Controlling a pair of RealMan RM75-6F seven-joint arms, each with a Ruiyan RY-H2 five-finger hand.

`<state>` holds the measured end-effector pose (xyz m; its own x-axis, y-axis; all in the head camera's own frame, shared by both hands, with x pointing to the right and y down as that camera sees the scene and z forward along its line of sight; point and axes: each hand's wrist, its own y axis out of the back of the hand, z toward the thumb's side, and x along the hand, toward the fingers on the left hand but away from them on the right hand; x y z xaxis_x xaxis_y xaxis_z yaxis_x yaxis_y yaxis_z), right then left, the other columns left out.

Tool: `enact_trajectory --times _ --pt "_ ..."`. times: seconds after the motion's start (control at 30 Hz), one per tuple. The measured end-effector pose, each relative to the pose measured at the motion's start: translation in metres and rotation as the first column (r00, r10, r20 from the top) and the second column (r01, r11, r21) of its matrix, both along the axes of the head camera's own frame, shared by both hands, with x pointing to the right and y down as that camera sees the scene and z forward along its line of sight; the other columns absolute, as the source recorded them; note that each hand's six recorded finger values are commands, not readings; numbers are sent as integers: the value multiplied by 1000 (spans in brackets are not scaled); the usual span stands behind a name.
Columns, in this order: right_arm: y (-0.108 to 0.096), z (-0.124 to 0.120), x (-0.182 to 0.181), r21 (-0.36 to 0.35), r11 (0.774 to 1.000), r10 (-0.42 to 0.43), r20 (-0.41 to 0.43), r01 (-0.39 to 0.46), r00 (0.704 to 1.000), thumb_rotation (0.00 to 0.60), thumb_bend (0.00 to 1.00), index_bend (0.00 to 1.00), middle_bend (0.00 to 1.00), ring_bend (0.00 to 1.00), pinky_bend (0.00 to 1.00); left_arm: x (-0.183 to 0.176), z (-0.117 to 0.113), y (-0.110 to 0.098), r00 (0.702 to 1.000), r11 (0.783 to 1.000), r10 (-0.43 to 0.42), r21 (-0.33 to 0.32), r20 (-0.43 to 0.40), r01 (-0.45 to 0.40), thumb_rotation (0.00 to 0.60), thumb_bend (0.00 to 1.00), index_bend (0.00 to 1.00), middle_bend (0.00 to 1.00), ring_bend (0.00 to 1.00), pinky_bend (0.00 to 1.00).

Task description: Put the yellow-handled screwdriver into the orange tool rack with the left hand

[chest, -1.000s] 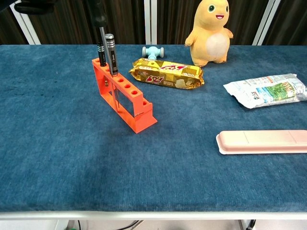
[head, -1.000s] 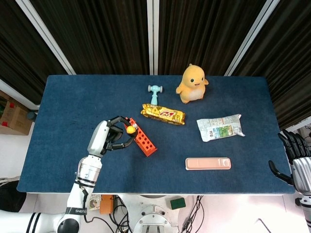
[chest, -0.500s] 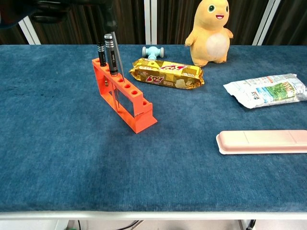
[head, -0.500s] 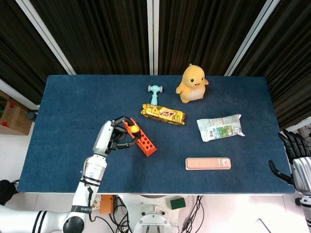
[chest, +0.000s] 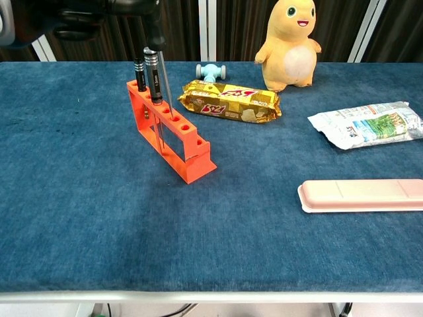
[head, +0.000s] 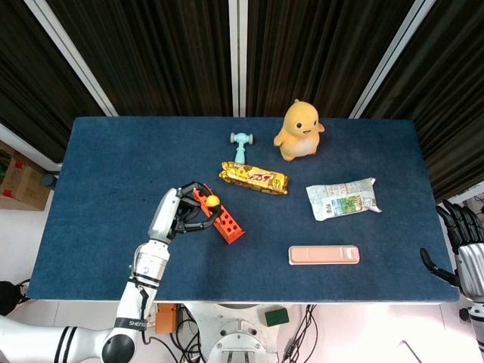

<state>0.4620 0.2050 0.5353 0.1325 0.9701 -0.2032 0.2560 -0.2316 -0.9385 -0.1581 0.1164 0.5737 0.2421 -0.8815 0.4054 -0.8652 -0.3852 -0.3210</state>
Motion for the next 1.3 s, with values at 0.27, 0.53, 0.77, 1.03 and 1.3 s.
enact_trajectory --times 0.27,0.53,0.77,1.03,1.3 --pt "-1 1 0 -5 1000 3 -2 -4 1000 600 339 0 0 0 0 2 4 1 1000 1000 10 -4 10 -10 600 286 679 1000 1000 1000" --pt "-1 3 -1 -9 1000 0 -6 0 1000 600 339 0 0 0 0 1 18 6 1000 1000 16 -24 27 -15 600 286 679 1000 1000 1000" --pt "1 2 -2 -6 1000 -3 -4 3 1000 600 339 0 0 0 0 3 39 19 996 996 71 -49 52 -69 600 286 662 1000 1000 1000" --pt "0 2 -1 -10 1000 -1 -4 1 1000 600 339 0 0 0 0 7 52 25 993 995 99 -34 67 -97 600 286 662 1000 1000 1000" --pt "-1 3 -1 -12 1000 -1 -4 1 1000 600 339 0 0 0 0 11 59 26 994 994 94 -53 58 -91 600 287 660 1000 1000 1000"
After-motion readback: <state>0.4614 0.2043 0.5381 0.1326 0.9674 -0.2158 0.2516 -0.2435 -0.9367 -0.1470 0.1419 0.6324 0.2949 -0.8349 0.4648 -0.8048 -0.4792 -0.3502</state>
